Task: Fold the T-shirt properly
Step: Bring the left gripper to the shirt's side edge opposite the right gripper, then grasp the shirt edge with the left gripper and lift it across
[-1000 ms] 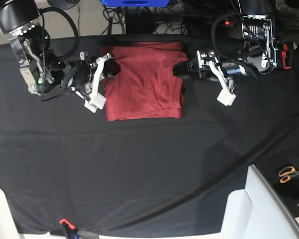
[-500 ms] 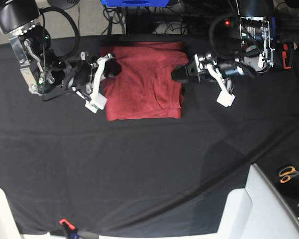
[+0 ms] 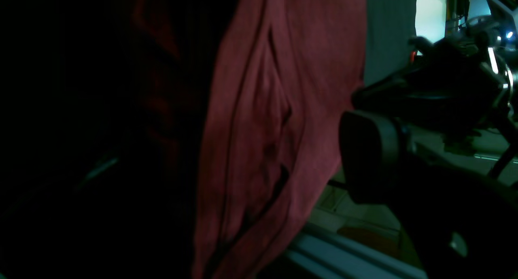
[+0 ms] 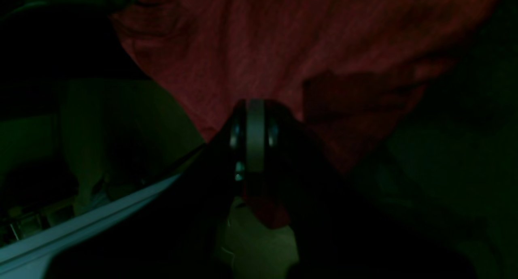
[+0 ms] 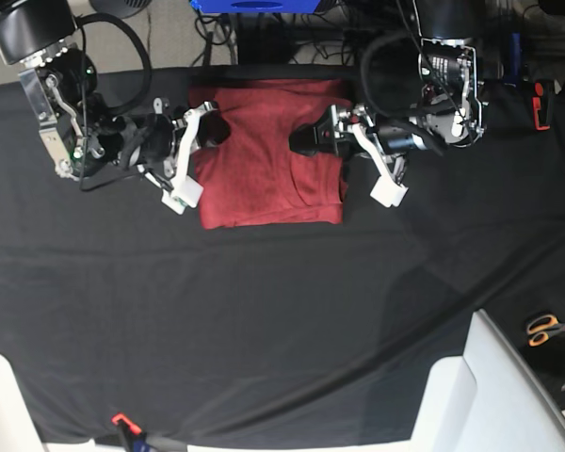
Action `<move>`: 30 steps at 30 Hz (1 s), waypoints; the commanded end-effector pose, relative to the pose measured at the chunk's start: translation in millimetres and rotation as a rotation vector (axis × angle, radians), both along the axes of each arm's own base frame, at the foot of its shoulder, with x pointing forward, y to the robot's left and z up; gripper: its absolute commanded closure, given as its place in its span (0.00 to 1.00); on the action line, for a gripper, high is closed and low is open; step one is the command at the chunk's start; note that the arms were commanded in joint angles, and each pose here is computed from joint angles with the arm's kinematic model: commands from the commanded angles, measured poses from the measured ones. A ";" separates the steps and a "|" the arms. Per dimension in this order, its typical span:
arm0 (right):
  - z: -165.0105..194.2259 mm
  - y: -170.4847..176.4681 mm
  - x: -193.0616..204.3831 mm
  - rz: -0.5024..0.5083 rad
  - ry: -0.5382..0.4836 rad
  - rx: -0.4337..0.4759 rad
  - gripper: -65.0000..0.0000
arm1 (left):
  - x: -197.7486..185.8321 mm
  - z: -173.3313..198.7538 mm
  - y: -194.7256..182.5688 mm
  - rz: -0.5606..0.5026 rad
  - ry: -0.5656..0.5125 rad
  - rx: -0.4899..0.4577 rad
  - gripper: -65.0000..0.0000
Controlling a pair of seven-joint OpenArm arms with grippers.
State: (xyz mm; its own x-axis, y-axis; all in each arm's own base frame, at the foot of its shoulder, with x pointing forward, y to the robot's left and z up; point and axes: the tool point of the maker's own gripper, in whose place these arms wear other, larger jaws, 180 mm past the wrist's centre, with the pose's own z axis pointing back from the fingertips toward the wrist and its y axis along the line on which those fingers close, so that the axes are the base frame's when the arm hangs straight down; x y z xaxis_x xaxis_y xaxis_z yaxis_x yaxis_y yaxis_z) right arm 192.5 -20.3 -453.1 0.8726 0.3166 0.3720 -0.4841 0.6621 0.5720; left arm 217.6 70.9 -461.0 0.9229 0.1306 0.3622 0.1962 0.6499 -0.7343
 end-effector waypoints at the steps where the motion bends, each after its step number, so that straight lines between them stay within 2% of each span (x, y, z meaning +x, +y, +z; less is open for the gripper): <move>1: 10.0 1.4 9.9 -0.006 -0.035 0.025 1.00 | 10.0 7.2 -4.4 0.005 -0.031 -0.025 0.10; 7: 9.7 1.4 9.2 -0.006 -0.034 0.025 1.00 | 11.5 -9.8 -6.0 0.057 0.026 -0.065 0.11; 9: 9.7 1.4 9.2 -0.006 -0.034 0.025 1.00 | 11.9 -13.4 -6.3 0.085 0.031 -0.078 0.21; 12: 10.4 1.6 10.1 -0.006 -0.037 0.026 1.00 | 10.7 -14.9 -6.5 0.087 0.037 -0.080 0.52; 15: 13.9 3.0 12.6 -0.002 -0.050 0.030 1.00 | 11.4 -14.7 -5.7 0.087 0.036 -0.078 0.97; 17: 27.0 9.1 17.0 0.012 -0.094 0.048 1.00 | 13.0 -13.7 -7.3 0.080 0.032 -0.079 1.00; 21: 71.5 15.5 34.5 0.013 -0.242 0.092 1.00 | 9.8 -11.7 -31.3 -0.023 0.027 -0.078 1.00; 25: 94.1 -15.5 58.1 -0.109 -0.325 0.079 1.00 | 17.6 -4.7 -43.1 -0.081 0.001 -0.074 1.00; 28: 91.2 -50.2 65.9 -0.211 -0.326 0.039 1.00 | 23.4 -1.3 -41.8 -0.130 -0.020 -0.047 1.00; 30: 85.3 -66.5 65.8 -0.258 -0.310 0.019 1.00 | 23.8 0.4 -48.1 -0.222 -0.034 -0.014 1.00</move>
